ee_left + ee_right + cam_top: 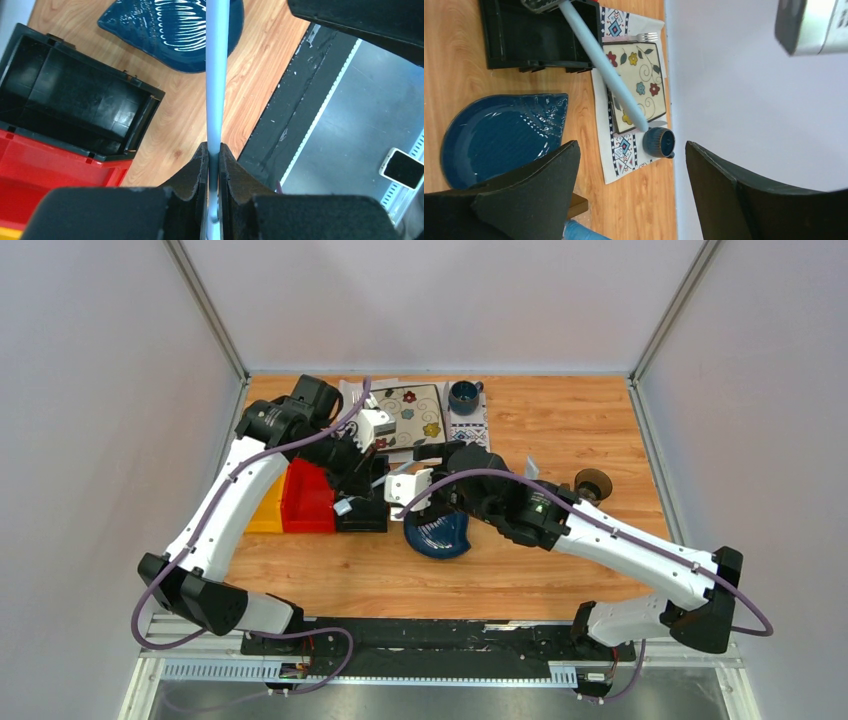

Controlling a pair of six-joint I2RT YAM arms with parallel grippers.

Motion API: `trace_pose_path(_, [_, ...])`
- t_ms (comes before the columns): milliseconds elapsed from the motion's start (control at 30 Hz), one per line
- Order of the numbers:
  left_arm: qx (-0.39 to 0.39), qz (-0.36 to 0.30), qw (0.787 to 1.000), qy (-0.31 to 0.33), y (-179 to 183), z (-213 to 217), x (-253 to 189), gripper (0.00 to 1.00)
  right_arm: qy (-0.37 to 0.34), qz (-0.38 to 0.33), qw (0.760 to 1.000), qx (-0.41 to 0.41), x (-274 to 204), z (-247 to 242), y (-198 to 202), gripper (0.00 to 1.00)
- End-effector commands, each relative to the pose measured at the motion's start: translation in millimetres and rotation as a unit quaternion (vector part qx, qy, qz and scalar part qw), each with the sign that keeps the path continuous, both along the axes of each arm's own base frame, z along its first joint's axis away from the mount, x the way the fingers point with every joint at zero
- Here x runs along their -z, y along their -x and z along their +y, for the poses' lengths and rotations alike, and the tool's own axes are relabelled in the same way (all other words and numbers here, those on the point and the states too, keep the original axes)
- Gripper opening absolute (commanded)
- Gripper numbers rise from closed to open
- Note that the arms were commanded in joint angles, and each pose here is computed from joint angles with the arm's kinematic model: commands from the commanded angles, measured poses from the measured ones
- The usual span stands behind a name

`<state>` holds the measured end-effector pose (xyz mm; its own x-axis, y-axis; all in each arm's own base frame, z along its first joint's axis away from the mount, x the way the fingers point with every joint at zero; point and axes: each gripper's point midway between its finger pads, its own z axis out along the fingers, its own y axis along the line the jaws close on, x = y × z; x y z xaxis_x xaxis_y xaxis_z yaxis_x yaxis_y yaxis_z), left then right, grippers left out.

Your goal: Prepare toiletry sets of a toothbrush and toothpaste on the tray

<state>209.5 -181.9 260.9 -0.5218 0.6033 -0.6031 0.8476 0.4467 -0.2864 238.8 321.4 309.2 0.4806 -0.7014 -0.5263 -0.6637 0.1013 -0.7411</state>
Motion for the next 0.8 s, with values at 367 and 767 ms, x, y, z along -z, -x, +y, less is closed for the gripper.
trace_pose_path(367, [0.055, 0.116, 0.992, -0.016, 70, 5, 4, 0.00, 0.016, -0.066, 0.998, 0.005, 1, 19, -2, 0.81])
trace_pose_path(767, [0.085, 0.133, 0.987, 0.006, 88, 1, -1, 0.00, 0.027, -0.071, 0.997, 0.007, 19, 27, -5, 0.73])
